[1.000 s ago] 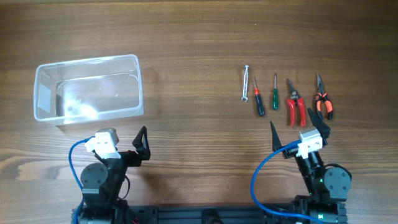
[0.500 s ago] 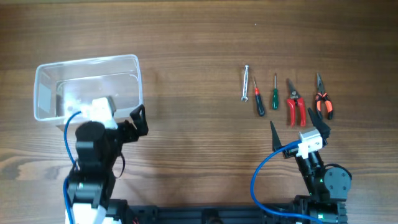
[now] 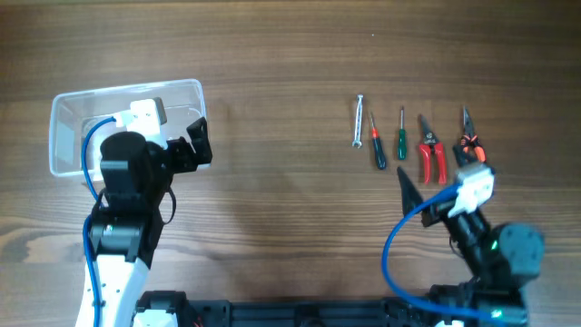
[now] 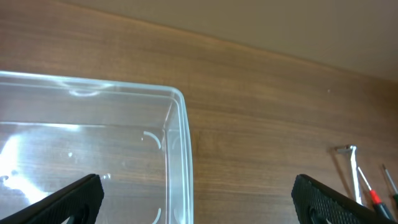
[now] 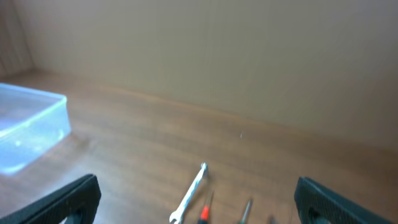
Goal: Pack container
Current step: 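Reach the left gripper to the clear container's left wall and grasp it, then drag the clear container rightward with the left gripper toward the tools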
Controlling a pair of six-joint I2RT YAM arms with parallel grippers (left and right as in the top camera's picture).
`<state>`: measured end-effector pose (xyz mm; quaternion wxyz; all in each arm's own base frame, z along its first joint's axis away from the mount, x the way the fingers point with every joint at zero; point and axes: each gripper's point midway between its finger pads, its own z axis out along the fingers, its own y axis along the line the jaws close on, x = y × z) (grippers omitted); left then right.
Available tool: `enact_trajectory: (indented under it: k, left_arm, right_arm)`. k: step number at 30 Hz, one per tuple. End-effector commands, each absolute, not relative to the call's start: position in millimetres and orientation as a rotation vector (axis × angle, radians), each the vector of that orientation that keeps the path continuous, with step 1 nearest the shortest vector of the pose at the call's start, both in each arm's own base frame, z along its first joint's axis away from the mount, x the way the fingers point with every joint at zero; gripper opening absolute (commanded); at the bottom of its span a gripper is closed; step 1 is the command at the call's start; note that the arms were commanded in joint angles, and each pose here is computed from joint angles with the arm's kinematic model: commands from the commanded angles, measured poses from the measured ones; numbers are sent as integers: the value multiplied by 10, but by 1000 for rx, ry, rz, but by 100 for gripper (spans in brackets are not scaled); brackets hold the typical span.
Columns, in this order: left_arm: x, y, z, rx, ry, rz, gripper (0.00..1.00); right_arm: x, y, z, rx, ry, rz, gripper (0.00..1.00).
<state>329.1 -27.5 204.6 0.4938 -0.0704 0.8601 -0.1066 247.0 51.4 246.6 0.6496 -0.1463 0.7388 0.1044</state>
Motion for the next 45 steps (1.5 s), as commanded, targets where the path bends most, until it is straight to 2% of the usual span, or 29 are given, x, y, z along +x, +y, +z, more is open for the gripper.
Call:
enact_trajectory:
  k: [1,4,6,11,15,18,22,25,27,30,36,37,38,39,40,41,45]
  left_arm:
    - [3365,-280,2117,-152,2128,-237,100]
    - [3400,-333,2174,-144,2213,-263,100]
    - [3448,-200,2413,-123,2199,-207,100]
    - [3294,727,2775,-335,2169,-6,100]
    - [2975,1518,2693,-550,2170,164,100]
    - [2887,1840,2626,-521,2200,279,100]
    - [3004,2063,2135,-433,2368,308,100]
    - [3274,2286,1820,-419,2393,318,100]
    - [3422,2398,1474,-238,2476,360,85]
    - [3498,2440,1102,-97,2558,356,73]
    - [3655,2574,653,-84,2579,328,69]
    - [3683,2552,631,-76,2570,300,63]
    - [3711,2527,636,-68,2555,274,49]
    - [3729,2502,642,-62,2547,254,20]
    - [3733,2493,642,-61,2545,246,8]
    - [3728,2474,634,-63,2548,233,4]
    - [3793,2215,831,-99,2483,62,4]
  right_arm:
    - [2744,458,2681,-258,1806,291,100]
    - [3086,434,2611,-222,2018,353,100]
    - [3261,519,2581,-241,2092,447,100]
    - [3401,757,2344,-218,2183,722,100]
    - [3470,742,2166,-134,2246,763,100]
    - [3504,677,2100,-106,2269,716,100]
    - [3500,678,2095,-105,2271,717,100]
    - [3462,682,2059,-95,2294,726,100]
    - [3406,687,2005,-80,2327,737,100]
    - [3322,695,1933,-55,2375,755,100]
    - [3209,705,1847,62,2448,807,100]
    - [3195,708,1838,66,2455,811,100]
    - [3188,708,1834,68,2458,812,100]
    - [3183,709,1830,74,2462,814,100]
    - [3182,708,1829,87,2464,818,100]
    - [3182,708,1829,103,2465,824,100]
    - [3184,708,1830,106,2465,824,100]
